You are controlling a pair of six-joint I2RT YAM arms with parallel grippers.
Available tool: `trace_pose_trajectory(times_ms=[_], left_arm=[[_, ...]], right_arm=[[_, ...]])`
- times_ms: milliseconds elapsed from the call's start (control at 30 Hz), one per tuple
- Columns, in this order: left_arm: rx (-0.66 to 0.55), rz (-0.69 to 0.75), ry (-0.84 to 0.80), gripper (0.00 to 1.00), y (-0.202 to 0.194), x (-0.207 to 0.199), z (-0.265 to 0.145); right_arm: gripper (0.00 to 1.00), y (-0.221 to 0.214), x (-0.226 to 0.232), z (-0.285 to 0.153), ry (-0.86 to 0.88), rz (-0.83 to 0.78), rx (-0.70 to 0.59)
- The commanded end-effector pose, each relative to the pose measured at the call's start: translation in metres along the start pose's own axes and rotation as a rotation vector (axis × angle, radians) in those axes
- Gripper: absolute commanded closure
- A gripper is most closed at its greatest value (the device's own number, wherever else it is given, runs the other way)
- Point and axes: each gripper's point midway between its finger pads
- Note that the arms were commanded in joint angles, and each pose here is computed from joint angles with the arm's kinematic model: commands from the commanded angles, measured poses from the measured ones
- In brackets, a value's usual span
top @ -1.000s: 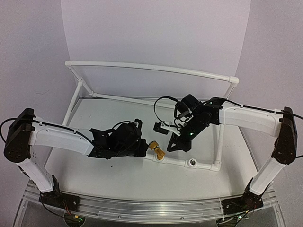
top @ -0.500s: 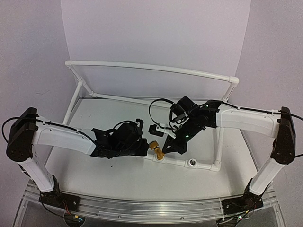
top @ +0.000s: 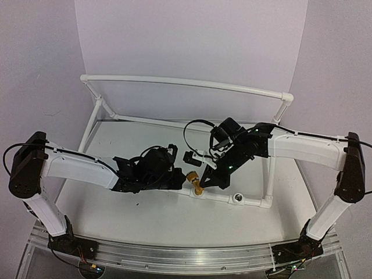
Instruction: Install the water faucets
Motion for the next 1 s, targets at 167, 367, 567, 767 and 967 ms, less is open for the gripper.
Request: trace_pose_trajectory(times_ms=[167,367,567,767,967], left_arm=[[0.022,-0.018,-0.079,0.89,-0.002,-0.035,-0.001],[0.020,-0.002,-0.084,0.89,-0.002,-0.037,0.000],[-0.003,0.023,-0.114,0.89,0.007,-0.050,0.003],[-0.037,0.020,-0.074,0.89,0.016,-0.044,0.002],[-0.063,0.013,-0.053,0.88,0.022,-0.040,-0.001]], right_arm=[[1.00,-0.020,0.012,-0.003,0.022,0.014,0.056],[1.00,-0.026,0.015,-0.004,0.026,0.012,0.069],[1.00,-0.028,0.012,-0.004,0.020,0.029,0.074],[1.00,-0.023,0.005,-0.011,0.003,0.037,0.055],[1.00,-0.033,0.005,-0.005,0.001,0.036,0.087]])
Point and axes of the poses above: each gripper's point midway between its finger pads, its own z axis out along the fingers, its own x axis along the line the jaws close on, y = z × x, and after that the axes turned 3 degrees about -z, right-handed
